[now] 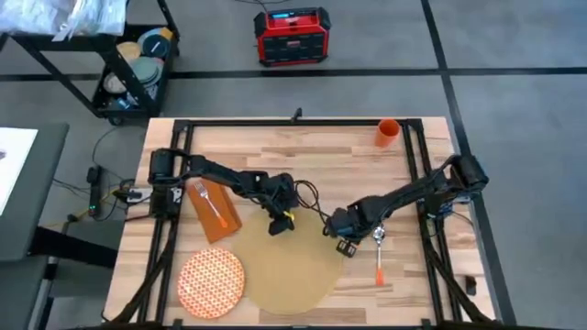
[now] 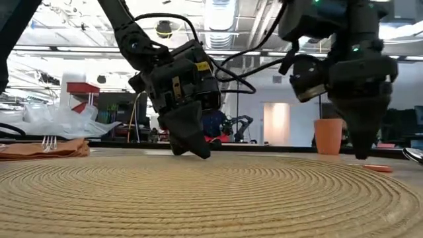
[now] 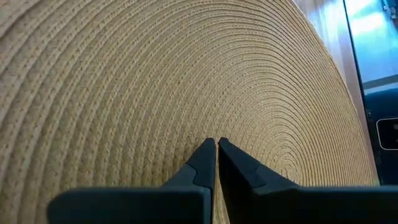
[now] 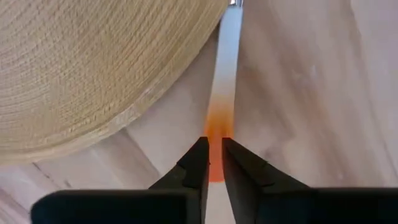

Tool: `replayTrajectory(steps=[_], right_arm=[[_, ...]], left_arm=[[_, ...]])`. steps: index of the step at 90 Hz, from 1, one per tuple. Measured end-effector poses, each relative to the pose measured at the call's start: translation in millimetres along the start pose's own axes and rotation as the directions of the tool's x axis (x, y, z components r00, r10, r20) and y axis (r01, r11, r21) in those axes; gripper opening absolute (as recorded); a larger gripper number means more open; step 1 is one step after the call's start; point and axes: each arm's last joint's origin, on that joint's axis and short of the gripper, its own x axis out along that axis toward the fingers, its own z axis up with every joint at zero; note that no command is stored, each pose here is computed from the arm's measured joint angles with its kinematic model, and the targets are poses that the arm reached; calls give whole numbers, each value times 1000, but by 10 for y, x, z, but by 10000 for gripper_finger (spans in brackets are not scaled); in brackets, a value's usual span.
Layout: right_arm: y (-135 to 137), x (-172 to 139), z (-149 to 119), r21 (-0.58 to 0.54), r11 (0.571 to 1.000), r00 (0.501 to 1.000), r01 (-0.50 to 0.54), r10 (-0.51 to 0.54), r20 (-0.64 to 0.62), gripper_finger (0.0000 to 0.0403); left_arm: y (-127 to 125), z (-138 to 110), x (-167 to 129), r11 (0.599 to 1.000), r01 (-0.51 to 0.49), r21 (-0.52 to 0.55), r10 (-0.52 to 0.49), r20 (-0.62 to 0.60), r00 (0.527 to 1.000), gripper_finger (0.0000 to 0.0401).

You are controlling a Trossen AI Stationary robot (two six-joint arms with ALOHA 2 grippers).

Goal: Set table place
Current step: Put the table knife on the placemat

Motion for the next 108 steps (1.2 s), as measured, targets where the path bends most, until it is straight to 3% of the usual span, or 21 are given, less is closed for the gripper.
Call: replayTrajectory(steps=[17,47,57,74,96,108], right_arm=[[-120,139,9,2,999,999,38,-38,0,40],[-415,298,0,86,994,997,71,-68,-44,1],[-443,171,74,98,995,1000,24,-24,-1,1],[-385,-297,288,74,997,947,-35,9,321,0],[-680,-329,531,102,992,948,-70,34,317,0],[-615,-287,474,74,990,965,-124,102,243,0]], left_arm=[[0,1,0,1000,-1,-7,1,1,1000,0],[1,3,-3,1000,-1,-17,1,1,1000,0],[1,3,-3,1000,-1,-18,1,2,1000,0],[3,4,-4,1000,-1,-12,1,2,1000,0],[36,15,-25,1000,-7,-18,7,10,1000,0],[50,15,-32,999,-10,-30,10,9,1000,0]])
